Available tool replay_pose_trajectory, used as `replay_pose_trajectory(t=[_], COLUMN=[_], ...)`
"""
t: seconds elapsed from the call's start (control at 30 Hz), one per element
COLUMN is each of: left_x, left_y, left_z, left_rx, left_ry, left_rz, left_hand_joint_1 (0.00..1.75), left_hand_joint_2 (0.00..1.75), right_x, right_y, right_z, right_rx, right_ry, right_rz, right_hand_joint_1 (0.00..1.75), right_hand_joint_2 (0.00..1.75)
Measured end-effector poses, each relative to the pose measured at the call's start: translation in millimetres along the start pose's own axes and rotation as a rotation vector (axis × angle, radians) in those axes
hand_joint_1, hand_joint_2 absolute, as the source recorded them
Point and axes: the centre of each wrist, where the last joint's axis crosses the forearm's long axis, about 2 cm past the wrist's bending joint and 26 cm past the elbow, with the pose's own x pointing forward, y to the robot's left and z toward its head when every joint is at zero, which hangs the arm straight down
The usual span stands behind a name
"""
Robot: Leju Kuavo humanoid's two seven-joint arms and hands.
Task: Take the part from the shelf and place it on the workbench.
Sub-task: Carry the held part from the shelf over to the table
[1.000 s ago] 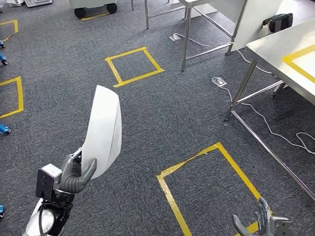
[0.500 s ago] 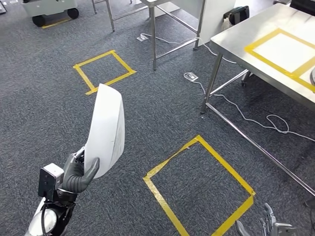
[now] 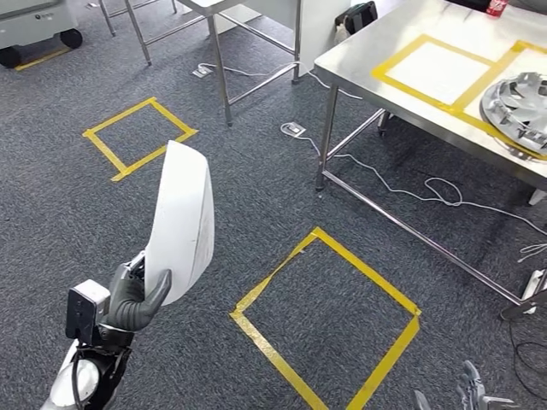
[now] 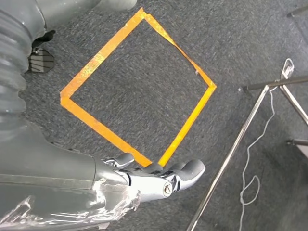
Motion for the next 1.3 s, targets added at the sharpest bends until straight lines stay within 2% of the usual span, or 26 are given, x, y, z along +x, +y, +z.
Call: replay_pose_trajectory(t=[0.7,1.3], left_x=[2,3], left_y=[0,1], left_z=[-5,-3], left_rx=[-0.019,-0.007], left_ry=[-0.022,-0.036], left_rz=[-0.029,-0.040], left_hand_joint_1=[1.75,1.75], left_hand_joint_2=[1.75,1.75], right_x=[1,-2], right_y=[-4,-16], right_z=[0,2], right_rx=[0.022,-0.010], right_ry=[-0.044,0.019], right_rz=[-0.016,-0.016], right_hand_joint_1=[0.00,0.00], right_hand_joint_2=[1.75,1.75])
